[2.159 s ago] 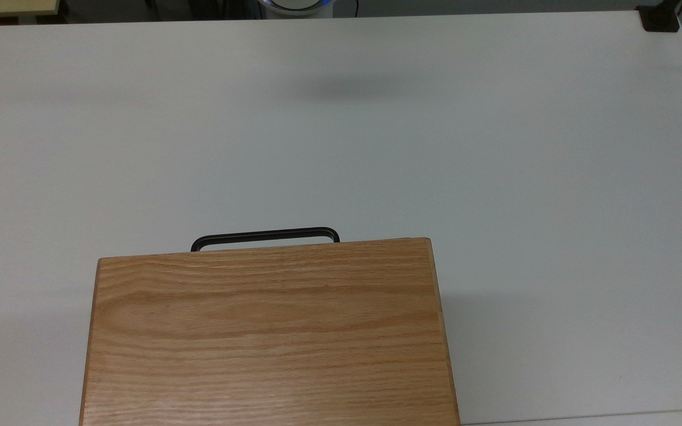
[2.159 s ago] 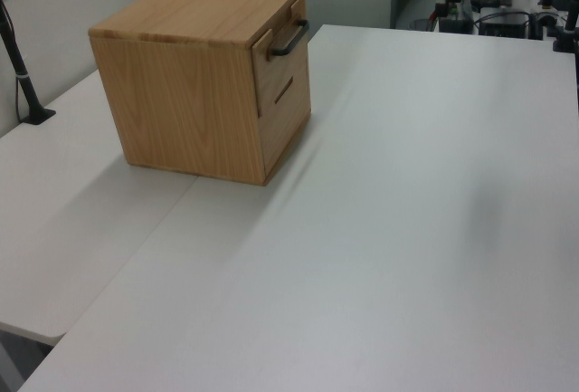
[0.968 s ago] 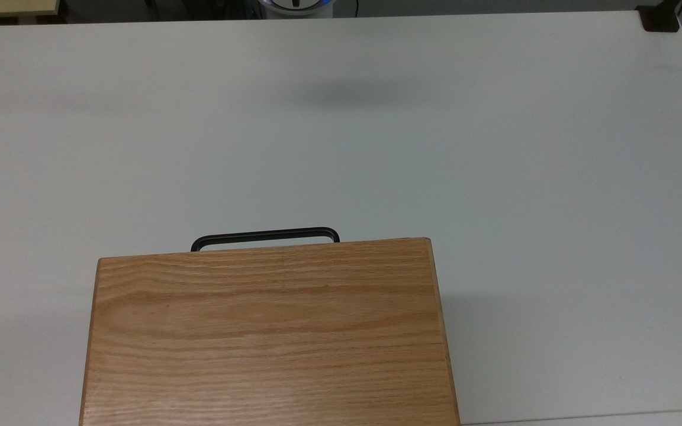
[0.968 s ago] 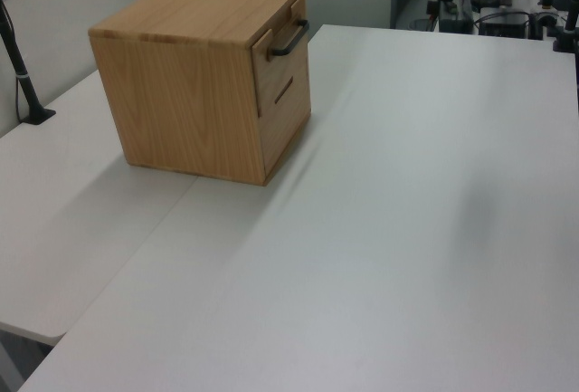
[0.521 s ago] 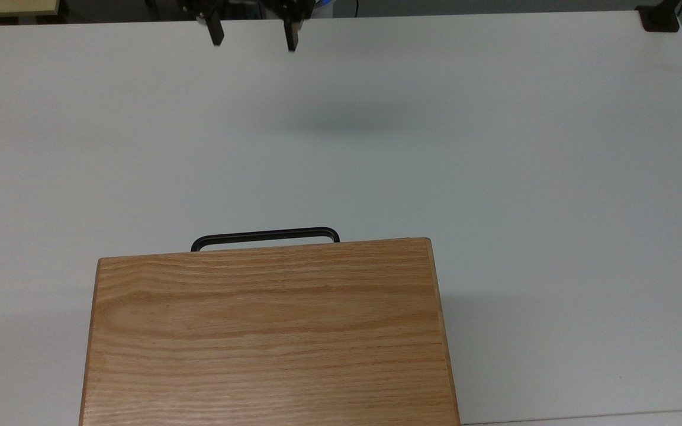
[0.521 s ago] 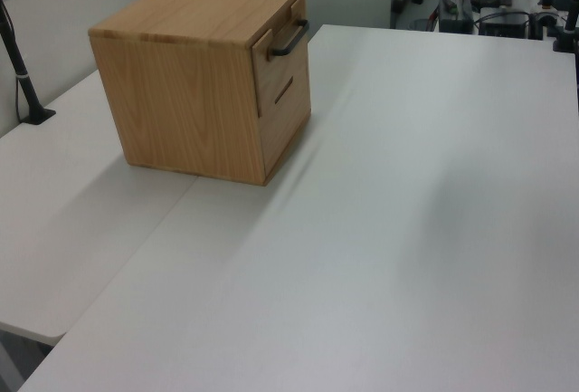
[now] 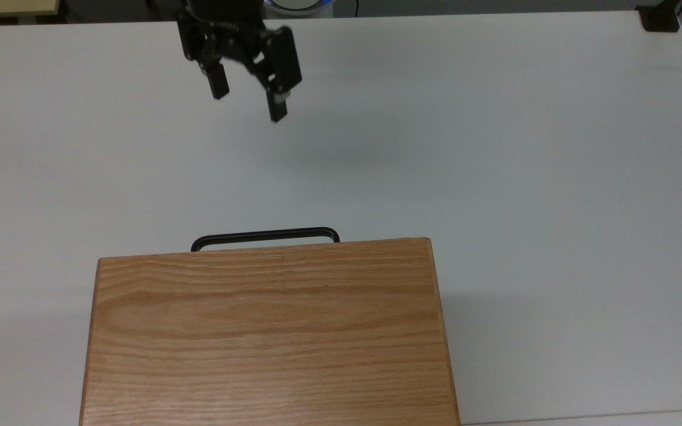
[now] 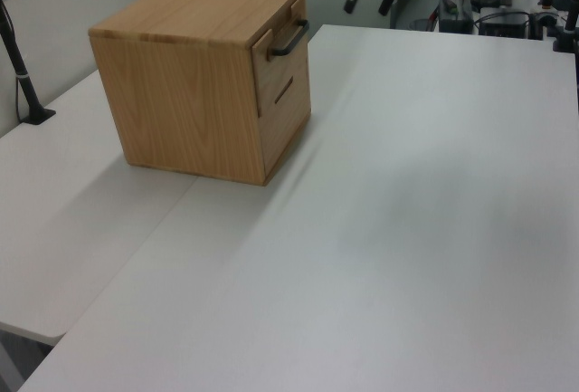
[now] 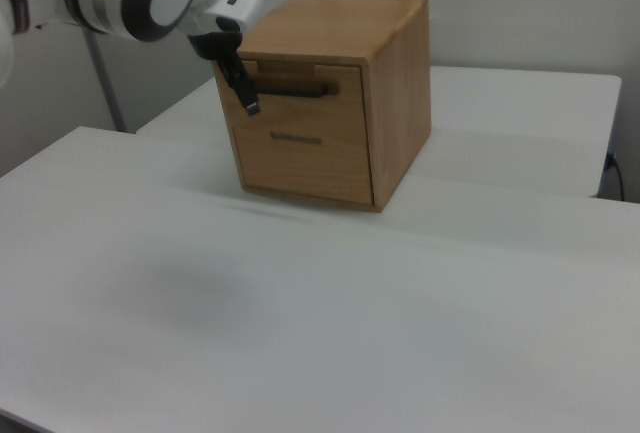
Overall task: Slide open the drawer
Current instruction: 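Move the gripper down toward the black drawer handle, then close the gripper on the black bar handle of the top drawer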
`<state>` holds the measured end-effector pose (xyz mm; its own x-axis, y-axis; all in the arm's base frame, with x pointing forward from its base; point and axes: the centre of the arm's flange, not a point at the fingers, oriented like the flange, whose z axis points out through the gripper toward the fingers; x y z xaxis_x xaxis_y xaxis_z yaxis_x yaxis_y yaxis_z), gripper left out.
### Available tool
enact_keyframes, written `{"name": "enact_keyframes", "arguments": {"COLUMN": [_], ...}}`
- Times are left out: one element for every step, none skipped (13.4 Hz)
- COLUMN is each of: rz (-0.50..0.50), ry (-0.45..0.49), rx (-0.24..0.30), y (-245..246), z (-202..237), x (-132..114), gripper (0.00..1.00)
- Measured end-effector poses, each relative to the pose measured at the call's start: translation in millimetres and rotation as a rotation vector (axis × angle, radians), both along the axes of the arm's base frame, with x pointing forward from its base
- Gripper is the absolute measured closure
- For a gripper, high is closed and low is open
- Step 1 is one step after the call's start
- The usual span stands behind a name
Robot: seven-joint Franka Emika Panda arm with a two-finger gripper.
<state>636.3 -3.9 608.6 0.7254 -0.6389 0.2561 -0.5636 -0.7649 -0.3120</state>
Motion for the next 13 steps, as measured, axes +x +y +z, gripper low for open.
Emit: {"name": "enact_keyframes", "arguments": {"rz": [-0.095, -0.192, -0.281, -0.360, -0.456, -0.505, -0.551, -0.568, -0.579, -0.576, -0.571, -0.565, -0.560], "ry": [-0.024, -0.044, -0.059, -0.073, -0.087, -0.096, -0.121, -0.144, -0.176, -0.196, -0.213, -0.235, -0.248], "rx": [0.045, 0.100, 0.151, 0.196, 0.249, 0.279, 0.315, 0.335, 0.355, 0.365, 0.370, 0.377, 0.381], "y": [-0.5, -0.9, -1.6, -2.2, -2.6, -1.2, 4.0, 8.2, 13.6, 19.3, 23.6, 27.7, 30.6], "z": [-4.4, -10.9, -19.0, -27.5, -40.0, -46.5, -52.1, -54.0, -57.8, -62.3, -64.4, -65.7, -67.2], "x": [7.4, 15.4, 23.3, 31.0, 42.0, 48.3, 57.0, 62.2, 68.7, 72.9, 75.3, 77.6, 79.3], "gripper": [0.02, 0.02, 0.02, 0.02, 0.02, 0.04, 0.04, 0.06, 0.11, 0.11, 0.15, 0.19, 0.19]}}
